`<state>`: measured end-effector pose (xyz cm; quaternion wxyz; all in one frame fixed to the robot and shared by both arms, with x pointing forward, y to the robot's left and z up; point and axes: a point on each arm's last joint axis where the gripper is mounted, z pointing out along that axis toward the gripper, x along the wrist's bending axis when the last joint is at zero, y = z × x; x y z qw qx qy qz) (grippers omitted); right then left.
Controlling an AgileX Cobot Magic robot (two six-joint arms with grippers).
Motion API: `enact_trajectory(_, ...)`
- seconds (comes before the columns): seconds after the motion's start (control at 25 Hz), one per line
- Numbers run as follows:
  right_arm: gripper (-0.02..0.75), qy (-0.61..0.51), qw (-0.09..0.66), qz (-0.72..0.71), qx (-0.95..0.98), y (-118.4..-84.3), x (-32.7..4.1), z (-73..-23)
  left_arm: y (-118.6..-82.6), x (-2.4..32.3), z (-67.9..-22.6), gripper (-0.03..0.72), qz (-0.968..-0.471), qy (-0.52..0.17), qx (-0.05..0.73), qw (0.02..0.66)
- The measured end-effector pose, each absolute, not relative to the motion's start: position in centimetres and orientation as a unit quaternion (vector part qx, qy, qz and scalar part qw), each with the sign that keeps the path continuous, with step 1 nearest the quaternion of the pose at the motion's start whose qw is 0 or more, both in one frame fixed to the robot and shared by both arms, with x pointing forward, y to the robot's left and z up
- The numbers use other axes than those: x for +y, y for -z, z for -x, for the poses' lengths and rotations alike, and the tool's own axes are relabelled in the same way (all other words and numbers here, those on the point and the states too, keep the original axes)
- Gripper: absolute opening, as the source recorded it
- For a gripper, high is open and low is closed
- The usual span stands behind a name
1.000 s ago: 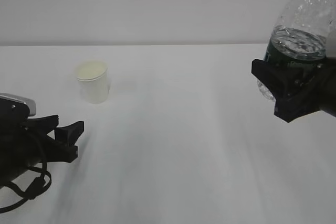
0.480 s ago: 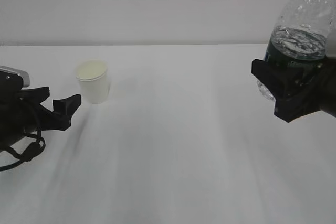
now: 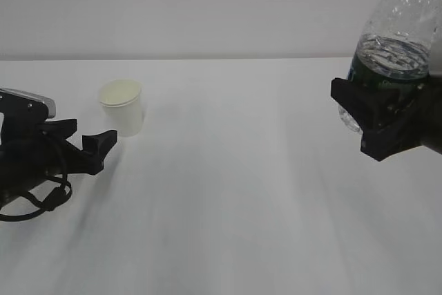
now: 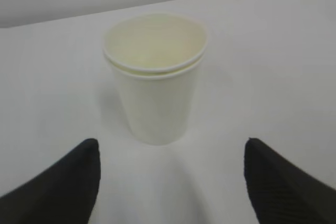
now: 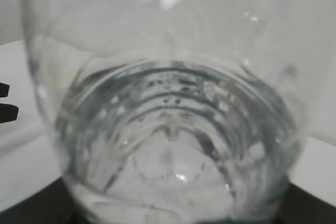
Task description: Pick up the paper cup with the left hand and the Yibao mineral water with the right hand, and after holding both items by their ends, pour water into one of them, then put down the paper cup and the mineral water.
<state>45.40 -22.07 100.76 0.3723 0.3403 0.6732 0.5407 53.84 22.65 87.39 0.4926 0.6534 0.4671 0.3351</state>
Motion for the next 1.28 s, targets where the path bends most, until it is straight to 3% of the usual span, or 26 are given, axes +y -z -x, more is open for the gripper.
enact_trajectory(1.28, 0.435, -0.541, 0.372, -0.340, 0.673, -100.8, -22.1, -45.4, -83.6, 21.6, -59.0, 0.624, -0.654, -0.336, 0.463, 0.496)
